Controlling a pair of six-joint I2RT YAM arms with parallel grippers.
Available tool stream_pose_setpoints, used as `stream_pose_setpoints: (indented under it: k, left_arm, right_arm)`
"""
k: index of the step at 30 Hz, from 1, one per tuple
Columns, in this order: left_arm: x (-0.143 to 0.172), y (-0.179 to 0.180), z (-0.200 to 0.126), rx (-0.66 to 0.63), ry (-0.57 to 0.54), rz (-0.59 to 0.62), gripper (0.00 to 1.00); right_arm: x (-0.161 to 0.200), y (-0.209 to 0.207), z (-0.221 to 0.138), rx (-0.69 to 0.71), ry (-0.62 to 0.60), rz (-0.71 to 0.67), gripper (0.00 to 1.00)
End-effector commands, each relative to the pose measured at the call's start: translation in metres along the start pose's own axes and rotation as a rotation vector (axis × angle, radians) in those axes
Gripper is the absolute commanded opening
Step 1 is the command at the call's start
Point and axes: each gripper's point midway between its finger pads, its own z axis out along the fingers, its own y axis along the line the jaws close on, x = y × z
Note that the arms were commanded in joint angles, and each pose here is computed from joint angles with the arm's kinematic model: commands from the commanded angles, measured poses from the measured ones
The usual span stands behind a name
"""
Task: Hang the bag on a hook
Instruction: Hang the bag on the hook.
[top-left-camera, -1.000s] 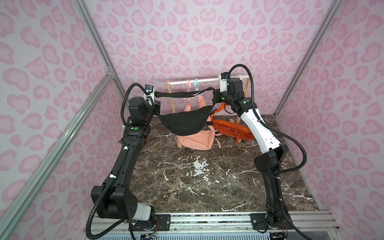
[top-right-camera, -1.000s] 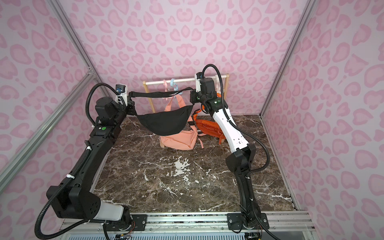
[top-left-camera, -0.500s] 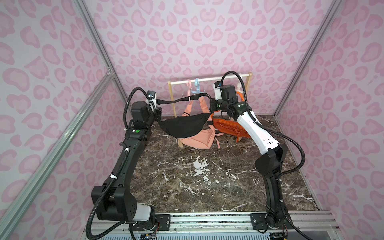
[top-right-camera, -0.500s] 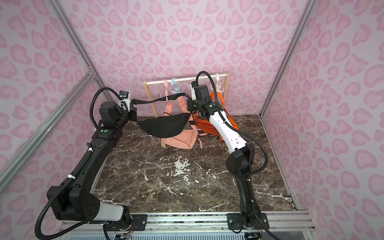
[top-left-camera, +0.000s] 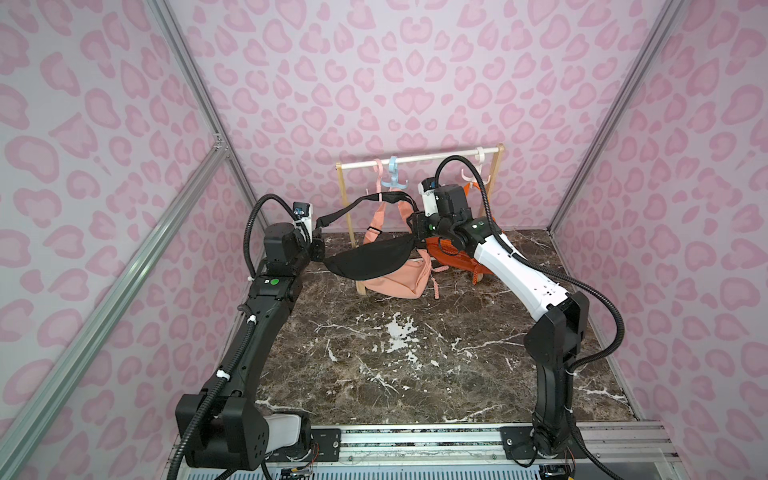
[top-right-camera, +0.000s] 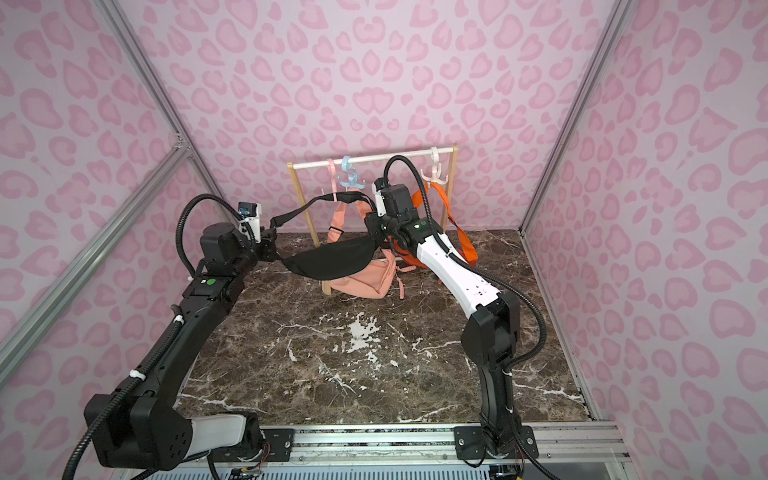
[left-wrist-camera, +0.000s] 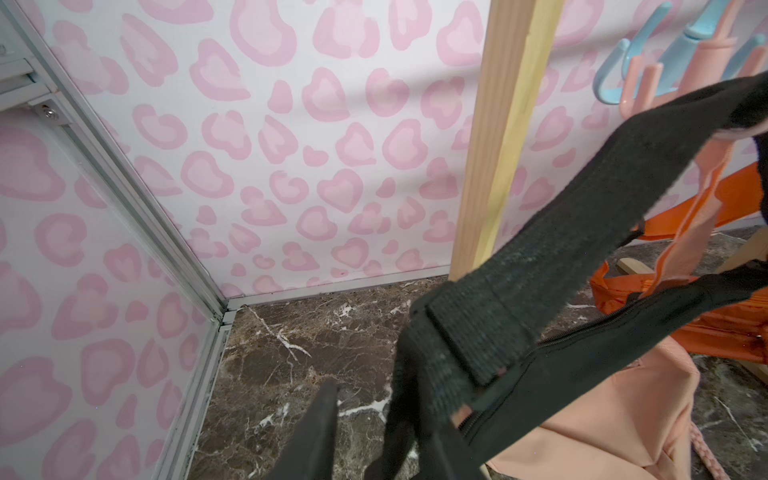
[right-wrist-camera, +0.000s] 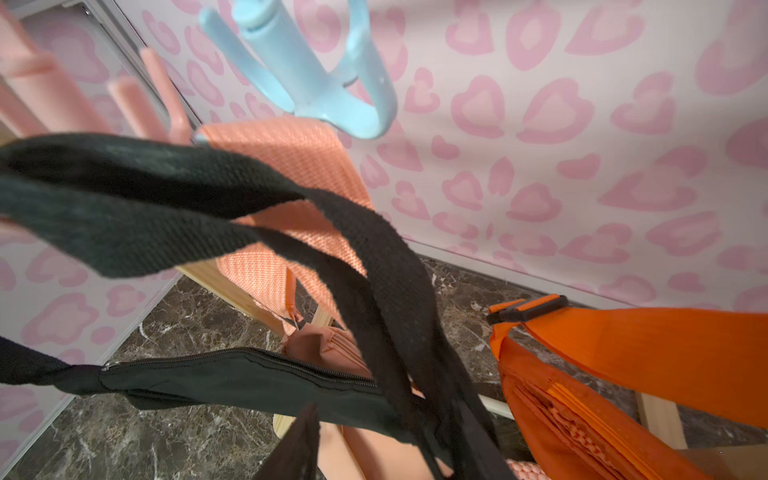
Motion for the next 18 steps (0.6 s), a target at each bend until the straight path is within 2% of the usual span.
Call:
stream_pose_setpoints:
  k: [1, 6, 8, 10, 14, 18]
  left_arm:
    - [-0.02, -0.002, -0.013, 0.017, -0.089, -0.029, 0.97]
    - [-0.043, -0.008, -0.045, 0.044, -0.21, -0.033, 0.97]
    - [-0.048, -0.008, -0.059, 0.044, -0.256, -0.04, 0.97]
    - [-0.048, -0.008, -0.073, 0.041, -0.295, -0.044, 0.97]
    - [-0.042, -0.009, -0.099, 0.041, -0.373, -0.058, 0.97]
    - [-0.023, -0.008, -0.107, 0.025, -0.395, -0.071, 0.97]
  right_arm:
    - [-0.023, 0.002, -0.016, -0.006, -0.108, -0.006, 0.61]
    - [-0.031, -0.005, -0.052, 0.036, -0.191, -0.033, 0.7]
    - [-0.027, -0.013, -0.066, 0.069, -0.215, -0.045, 0.82]
    - [-0.019, -0.024, -0.082, 0.118, -0.244, -0.053, 0.99]
    - [0.01, -0.057, -0.108, 0.206, -0.281, -0.024, 0.99]
    - [0.041, -0.098, -0.126, 0.314, -0.267, 0.009, 0.99]
